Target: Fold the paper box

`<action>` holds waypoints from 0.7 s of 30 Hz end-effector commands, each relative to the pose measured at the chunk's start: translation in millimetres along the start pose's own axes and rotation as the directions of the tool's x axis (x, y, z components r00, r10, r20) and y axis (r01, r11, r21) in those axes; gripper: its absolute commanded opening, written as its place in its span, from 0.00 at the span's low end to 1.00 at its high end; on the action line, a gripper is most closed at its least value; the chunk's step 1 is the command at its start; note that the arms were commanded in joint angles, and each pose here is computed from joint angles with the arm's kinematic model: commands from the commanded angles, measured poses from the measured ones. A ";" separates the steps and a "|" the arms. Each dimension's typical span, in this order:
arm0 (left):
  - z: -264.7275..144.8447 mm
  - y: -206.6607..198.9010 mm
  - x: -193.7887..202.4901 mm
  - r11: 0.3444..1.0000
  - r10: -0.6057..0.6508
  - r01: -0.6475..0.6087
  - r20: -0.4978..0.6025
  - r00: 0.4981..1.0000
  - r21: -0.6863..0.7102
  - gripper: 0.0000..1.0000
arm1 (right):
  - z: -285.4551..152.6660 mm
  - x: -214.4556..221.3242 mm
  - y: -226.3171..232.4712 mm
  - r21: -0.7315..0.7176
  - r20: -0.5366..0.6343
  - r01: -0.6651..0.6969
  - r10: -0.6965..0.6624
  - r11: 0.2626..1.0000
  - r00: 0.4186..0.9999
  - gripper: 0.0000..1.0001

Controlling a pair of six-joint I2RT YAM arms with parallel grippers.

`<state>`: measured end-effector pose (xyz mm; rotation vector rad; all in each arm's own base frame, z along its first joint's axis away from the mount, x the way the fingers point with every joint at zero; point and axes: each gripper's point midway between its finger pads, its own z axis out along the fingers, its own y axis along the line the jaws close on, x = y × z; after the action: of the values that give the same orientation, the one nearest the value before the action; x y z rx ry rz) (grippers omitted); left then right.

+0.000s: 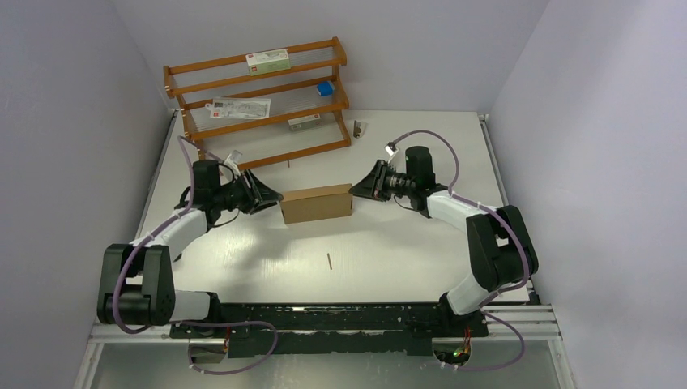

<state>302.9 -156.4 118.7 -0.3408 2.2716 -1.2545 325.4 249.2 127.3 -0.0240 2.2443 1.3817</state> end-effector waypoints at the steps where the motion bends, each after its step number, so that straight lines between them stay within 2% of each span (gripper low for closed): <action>1: -2.6 45.3 8.9 0.977 0.002 -0.009 -0.034 0.999 -0.215 0.48 | -4.8 5.1 -16.1 0.123 -0.041 0.015 -0.010 0.992 0.999 0.29; 8: -21.4 8.3 -39.2 0.949 0.194 -0.183 0.019 0.981 -0.257 0.58 | -15.6 -25.4 8.7 0.158 -0.062 0.225 -0.218 0.962 0.974 0.55; 13: -41.1 -10.3 -62.6 0.897 0.333 -0.309 0.023 0.943 -0.316 0.62 | -15.8 -34.3 27.0 0.175 -0.104 0.417 -0.404 0.892 0.909 0.71; 17: -59.1 -18.6 -76.1 0.839 0.431 -0.391 0.022 0.902 -0.378 0.67 | -6.3 -32.5 43.1 0.165 -0.186 0.593 -0.565 0.788 0.804 0.77; 21: -80.6 -20.9 -87.7 0.775 0.495 -0.426 0.029 0.868 -0.467 0.71 | 6.6 -20.5 61.7 0.077 -0.265 0.760 -0.722 0.645 0.640 0.81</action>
<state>339.2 -97.5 188.5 -0.0647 2.2837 -0.6326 339.7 272.4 189.6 -0.6719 2.1704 0.8787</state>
